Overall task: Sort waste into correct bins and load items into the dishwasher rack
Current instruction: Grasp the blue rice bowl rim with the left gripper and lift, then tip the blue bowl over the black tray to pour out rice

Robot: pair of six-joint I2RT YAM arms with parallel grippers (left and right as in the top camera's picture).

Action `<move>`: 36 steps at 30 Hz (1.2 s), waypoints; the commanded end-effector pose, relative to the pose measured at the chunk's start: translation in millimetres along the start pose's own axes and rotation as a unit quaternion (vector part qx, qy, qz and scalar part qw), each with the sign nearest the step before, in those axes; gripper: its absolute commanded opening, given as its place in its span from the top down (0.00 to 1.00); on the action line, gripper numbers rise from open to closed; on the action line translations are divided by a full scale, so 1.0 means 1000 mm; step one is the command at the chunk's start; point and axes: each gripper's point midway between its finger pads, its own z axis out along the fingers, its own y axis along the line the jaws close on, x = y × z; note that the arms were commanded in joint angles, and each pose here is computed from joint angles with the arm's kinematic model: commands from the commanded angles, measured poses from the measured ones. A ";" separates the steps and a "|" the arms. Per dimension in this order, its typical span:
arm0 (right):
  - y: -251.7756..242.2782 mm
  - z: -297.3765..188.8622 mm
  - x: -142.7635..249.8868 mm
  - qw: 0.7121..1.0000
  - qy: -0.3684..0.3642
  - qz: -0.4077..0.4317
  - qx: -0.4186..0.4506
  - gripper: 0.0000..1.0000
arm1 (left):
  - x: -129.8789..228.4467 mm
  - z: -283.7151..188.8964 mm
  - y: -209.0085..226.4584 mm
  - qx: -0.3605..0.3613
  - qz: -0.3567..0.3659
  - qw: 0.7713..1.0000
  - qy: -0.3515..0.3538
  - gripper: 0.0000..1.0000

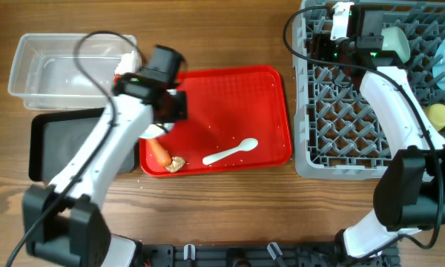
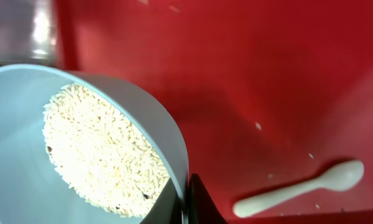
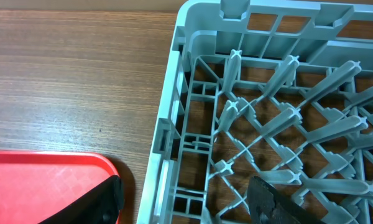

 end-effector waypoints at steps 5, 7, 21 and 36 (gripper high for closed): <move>0.003 -0.008 -0.009 1.000 -0.013 0.003 -0.008 0.34 | -0.019 -0.025 0.054 0.034 -0.100 0.994 -0.018 0.96; 0.003 -0.008 -0.009 1.000 -0.013 0.002 -0.008 0.34 | -0.020 -0.026 0.067 0.059 -0.132 0.989 -0.011 0.96; 0.003 -0.008 -0.009 1.000 -0.013 0.002 -0.008 0.34 | -0.033 -0.048 0.125 0.281 -0.191 0.940 -0.043 0.96; -0.002 -0.008 -0.009 1.000 -0.013 -0.001 0.007 0.34 | -0.006 -0.040 0.151 0.438 -0.242 0.862 -0.078 0.96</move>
